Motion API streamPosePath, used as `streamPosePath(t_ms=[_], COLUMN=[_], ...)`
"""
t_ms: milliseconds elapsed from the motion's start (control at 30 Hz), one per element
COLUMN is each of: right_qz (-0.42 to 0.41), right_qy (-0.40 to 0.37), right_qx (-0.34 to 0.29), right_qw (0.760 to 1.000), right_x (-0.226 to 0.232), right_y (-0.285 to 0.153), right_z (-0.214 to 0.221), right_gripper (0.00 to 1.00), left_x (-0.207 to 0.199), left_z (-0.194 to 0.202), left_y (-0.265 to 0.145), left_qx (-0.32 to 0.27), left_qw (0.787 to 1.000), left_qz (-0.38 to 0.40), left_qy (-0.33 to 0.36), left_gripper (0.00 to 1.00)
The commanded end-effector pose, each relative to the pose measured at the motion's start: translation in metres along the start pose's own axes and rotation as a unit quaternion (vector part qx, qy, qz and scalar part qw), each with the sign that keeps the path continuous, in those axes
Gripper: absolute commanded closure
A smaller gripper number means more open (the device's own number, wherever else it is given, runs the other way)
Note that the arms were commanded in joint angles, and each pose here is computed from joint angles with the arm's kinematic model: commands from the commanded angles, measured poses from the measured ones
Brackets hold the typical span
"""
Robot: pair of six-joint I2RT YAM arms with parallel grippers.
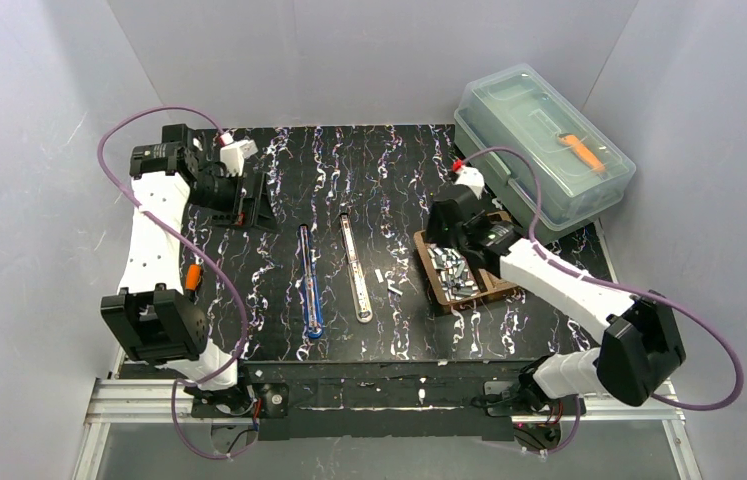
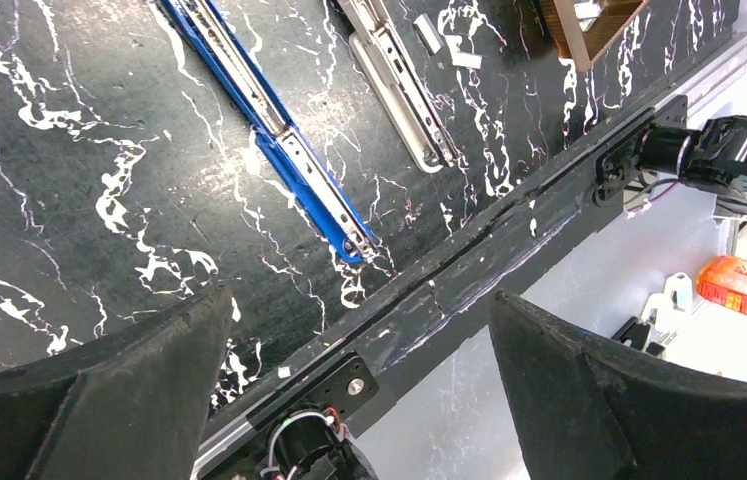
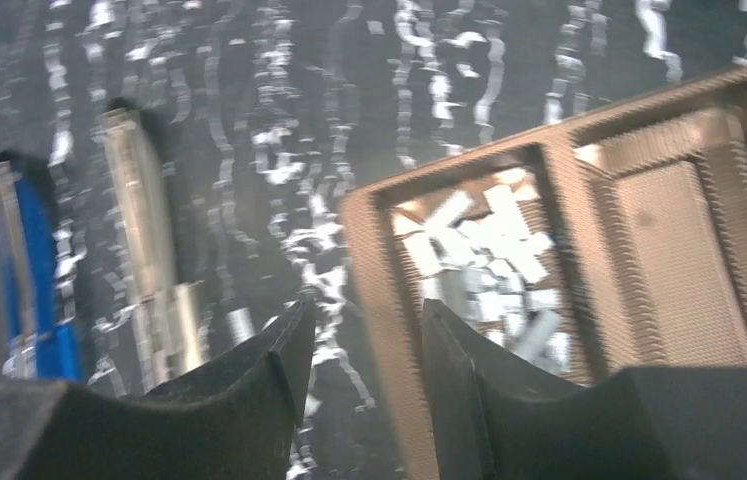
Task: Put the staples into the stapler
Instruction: Pick up the staple from the staple box.
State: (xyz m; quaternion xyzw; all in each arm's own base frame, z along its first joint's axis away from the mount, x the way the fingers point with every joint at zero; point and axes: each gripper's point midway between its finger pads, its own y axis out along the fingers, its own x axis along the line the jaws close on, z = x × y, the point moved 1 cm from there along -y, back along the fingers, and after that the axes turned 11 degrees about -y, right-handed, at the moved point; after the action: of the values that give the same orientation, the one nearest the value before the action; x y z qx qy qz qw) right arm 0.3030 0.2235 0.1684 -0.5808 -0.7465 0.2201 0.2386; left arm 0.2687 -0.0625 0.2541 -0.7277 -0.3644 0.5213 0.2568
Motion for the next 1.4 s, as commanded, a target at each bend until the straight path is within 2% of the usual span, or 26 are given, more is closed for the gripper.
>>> streamPosePath(t_ms=[0,167,333,600,1367], right_qz=[0.064,0.101,0.142,0.165,0.189], right_qy=[-0.013,-0.01,-0.001,-0.009,-0.012], right_qx=[0.062,0.077,0.078,0.094,0.088], right_qw=[0.996,0.992,0.987,0.982,0.978], right_x=[-0.044,-0.059,-0.074,-0.086,-0.095], right_y=[0.003,0.009,0.015,0.023,0.034], right_z=[0.045,0.063,0.079,0.103,0.115], right_gripper=[0.48,0.47,0.51,0.52,0.61], left_x=[-0.014,-0.017,-0.016,-0.017,-0.019], left_z=[0.0,-0.001,0.0,-0.002,0.002], left_y=[0.001,0.006,0.01,0.01,0.006], left_qx=[0.011,0.017,0.025,0.025,0.027], left_qw=[1.0,1.0,1.0,1.0,0.999], left_qz=[0.015,0.014,0.008,0.006,0.002], left_qy=[0.006,0.008,0.01,0.014,0.021], left_gripper=[0.0,0.01,0.01,0.01,0.01])
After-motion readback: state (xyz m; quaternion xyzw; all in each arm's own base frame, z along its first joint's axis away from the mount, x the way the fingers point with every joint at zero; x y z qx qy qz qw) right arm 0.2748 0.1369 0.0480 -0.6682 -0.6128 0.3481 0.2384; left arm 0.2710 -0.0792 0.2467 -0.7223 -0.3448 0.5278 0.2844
